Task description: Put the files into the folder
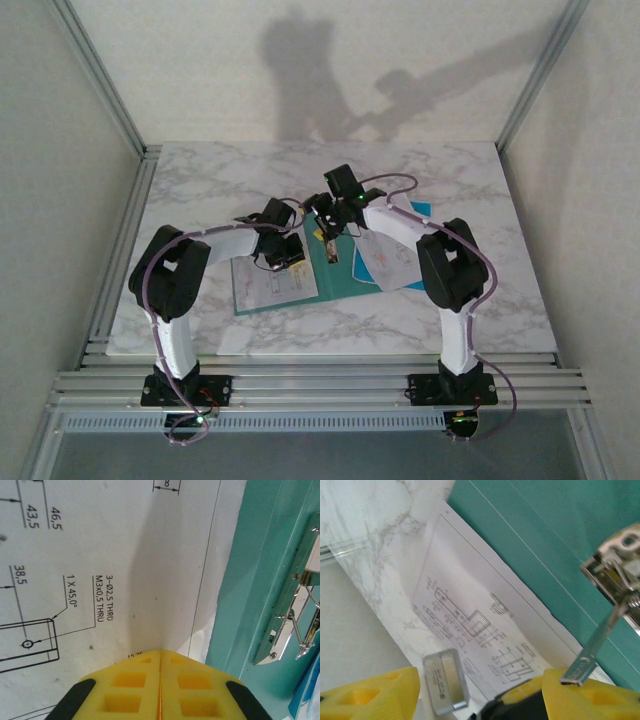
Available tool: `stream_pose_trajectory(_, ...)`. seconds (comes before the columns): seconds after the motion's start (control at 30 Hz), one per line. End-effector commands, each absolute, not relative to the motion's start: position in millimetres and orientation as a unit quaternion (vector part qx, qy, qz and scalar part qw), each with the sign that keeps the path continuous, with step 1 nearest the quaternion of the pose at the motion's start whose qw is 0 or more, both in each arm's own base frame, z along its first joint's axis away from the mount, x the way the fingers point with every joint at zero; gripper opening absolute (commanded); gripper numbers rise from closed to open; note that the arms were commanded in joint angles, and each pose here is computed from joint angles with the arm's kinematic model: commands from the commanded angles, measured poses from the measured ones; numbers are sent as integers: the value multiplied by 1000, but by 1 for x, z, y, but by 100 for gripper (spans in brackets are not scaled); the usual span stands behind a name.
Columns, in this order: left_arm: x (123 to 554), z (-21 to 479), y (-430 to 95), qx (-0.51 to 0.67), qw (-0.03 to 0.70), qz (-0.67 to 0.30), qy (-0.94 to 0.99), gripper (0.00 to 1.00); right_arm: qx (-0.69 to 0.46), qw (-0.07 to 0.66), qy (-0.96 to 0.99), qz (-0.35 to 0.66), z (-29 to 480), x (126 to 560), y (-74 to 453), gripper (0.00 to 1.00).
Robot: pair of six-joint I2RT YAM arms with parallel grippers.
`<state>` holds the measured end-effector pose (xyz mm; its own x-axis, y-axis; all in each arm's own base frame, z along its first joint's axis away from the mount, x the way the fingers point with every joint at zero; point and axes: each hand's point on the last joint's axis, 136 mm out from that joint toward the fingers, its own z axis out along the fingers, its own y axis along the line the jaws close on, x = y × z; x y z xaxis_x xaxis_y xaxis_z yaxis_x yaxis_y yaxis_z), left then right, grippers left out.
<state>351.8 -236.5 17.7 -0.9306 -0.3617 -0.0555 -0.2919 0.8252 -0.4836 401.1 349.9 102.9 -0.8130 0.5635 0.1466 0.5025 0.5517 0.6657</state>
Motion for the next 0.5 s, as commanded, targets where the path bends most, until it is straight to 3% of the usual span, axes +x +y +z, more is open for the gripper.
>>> stream_pose_trajectory(0.0,346,22,-236,-162,74,-241,954,7,311,34,889,335,83,410,342,66)
stream_pose_trajectory(0.47,344,24,-235,-161,73,-240,955,6,283,65,894,341,104,450,349,66)
